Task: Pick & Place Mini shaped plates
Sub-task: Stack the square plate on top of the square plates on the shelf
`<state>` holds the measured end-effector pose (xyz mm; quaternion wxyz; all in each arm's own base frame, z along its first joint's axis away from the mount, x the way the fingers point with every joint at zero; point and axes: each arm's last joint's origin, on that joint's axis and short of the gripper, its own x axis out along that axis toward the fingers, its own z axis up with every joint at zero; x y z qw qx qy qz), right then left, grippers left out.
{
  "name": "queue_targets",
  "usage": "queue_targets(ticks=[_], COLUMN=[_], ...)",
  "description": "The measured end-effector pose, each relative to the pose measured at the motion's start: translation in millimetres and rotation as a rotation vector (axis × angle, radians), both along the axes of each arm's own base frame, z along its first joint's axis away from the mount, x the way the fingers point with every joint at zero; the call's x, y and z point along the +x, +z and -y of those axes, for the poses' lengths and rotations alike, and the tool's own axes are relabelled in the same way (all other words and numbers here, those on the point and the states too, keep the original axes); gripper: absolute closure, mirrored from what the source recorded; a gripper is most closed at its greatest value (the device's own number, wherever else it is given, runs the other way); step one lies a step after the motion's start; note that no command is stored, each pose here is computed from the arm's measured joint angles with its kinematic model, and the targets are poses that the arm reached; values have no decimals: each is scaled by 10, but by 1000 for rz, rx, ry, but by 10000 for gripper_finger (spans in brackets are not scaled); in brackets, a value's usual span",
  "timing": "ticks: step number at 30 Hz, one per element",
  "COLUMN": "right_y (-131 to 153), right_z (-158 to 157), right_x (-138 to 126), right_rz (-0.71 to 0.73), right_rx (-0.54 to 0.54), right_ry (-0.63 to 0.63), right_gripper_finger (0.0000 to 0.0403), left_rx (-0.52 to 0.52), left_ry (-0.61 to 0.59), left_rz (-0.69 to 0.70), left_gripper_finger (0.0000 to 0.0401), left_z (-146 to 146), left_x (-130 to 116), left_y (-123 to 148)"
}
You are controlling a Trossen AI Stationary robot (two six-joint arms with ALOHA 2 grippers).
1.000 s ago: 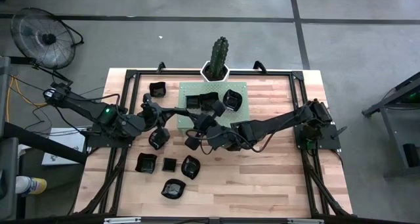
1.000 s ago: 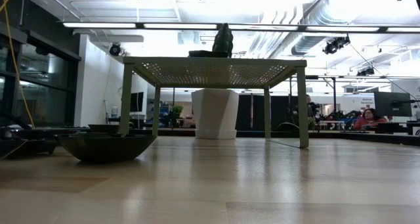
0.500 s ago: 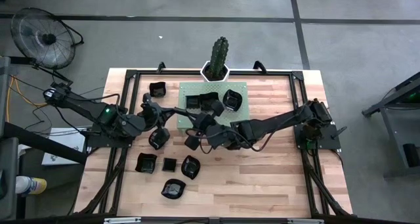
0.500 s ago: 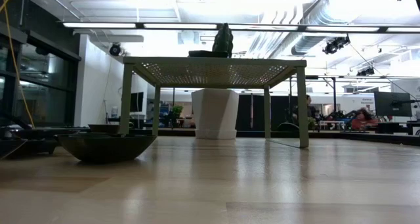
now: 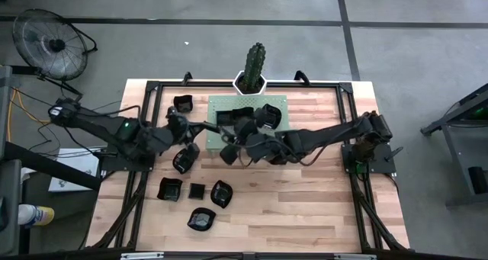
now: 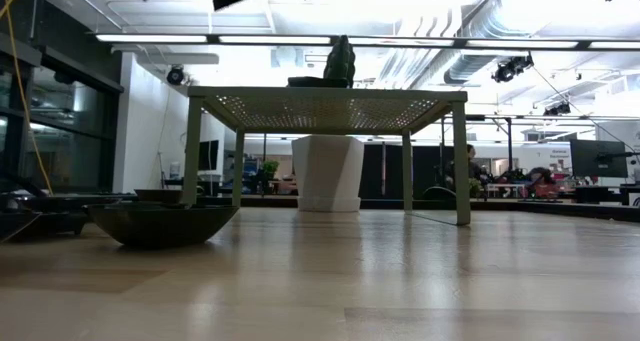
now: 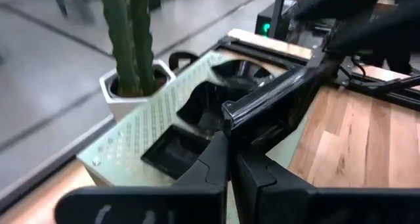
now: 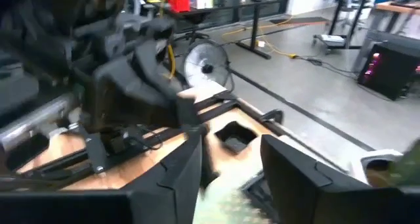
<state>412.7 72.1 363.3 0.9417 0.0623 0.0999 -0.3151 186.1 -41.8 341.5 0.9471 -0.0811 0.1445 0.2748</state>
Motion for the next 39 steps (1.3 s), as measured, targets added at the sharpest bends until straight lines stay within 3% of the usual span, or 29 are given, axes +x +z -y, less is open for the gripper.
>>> queue_targets(ticks=[10, 18, 31, 39], right_y=[454, 688, 736, 690], right_z=[124, 196, 232, 234], right_x=[-425, -736, -903, -919], right_rz=[51, 46, -16, -70], right_rx=[-27, -32, -48, -59], right_ry=[-110, -121, -114, -107], right_gripper_finger=[235, 233, 233, 233], left_rx=[-311, -530, -866, -965], left_ry=[13, -52, -135, -113], left_rz=[-101, -53, -78, -38], left_gripper_finger=[401, 401, 401, 401], left_z=[-535, -975, -1515, -1650], left_x=[35, 42, 138, 84], left_y=[-135, -148, -419, -441])
